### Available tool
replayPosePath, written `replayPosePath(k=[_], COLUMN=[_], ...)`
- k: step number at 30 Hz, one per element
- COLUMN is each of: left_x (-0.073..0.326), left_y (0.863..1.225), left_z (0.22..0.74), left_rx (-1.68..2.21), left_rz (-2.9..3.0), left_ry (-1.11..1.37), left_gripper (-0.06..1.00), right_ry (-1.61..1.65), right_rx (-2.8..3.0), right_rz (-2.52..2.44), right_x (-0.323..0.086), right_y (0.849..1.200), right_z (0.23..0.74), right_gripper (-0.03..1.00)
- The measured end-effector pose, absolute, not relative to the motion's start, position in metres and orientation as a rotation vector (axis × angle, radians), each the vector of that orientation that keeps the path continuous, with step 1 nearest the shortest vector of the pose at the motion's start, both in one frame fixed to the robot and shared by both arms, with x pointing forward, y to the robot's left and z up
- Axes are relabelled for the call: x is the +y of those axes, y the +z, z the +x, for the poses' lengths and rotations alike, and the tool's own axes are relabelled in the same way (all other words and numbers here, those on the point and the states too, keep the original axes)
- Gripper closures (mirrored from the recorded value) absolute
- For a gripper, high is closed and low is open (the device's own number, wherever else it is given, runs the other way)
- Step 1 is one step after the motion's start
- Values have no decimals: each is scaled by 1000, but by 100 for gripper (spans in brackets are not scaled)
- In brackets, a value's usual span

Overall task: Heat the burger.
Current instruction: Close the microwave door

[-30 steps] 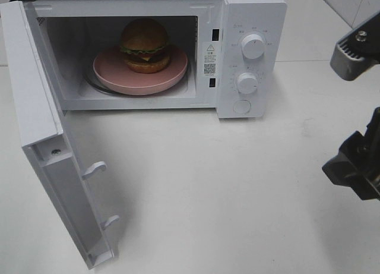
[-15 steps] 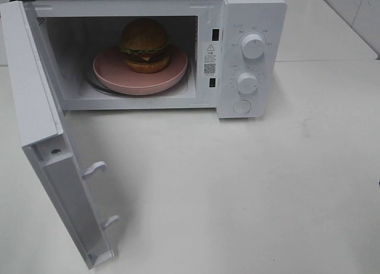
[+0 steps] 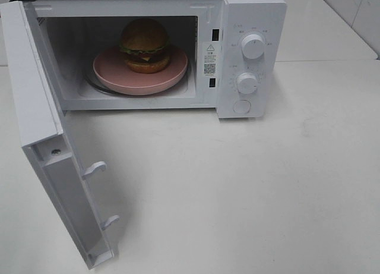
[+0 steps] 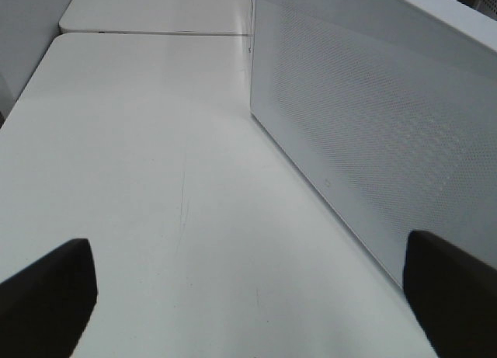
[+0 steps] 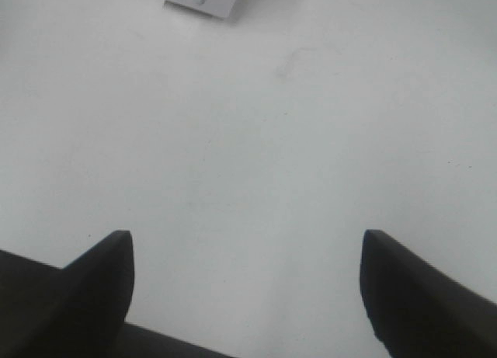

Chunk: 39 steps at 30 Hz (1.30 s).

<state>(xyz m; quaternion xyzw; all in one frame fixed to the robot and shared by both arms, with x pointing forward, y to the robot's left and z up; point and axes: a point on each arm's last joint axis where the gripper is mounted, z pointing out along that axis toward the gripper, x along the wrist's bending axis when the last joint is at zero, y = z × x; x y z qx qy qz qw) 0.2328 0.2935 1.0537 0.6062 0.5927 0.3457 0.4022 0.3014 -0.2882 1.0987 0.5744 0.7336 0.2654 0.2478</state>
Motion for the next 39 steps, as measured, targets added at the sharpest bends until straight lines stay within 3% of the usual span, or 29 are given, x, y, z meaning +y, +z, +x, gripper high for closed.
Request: replayPosePath(k=[7, 20, 39], left_x=[294, 294, 294], left_y=[1054, 1054, 1054], left_z=[233, 233, 233], left_rx=[1498, 1498, 1498], left_rz=[1532, 1532, 1532], left_ry=[874, 874, 874], left_gripper=[-5, -5, -5], right_ry=[777, 844, 925], right_rx=[1847, 1696, 1598], right_rz=[1611, 1673, 1606], right_x=[-302, -308, -307], right_y=[1099, 1051, 1049], right_z=[278, 247, 229], right_gripper=[21, 21, 21])
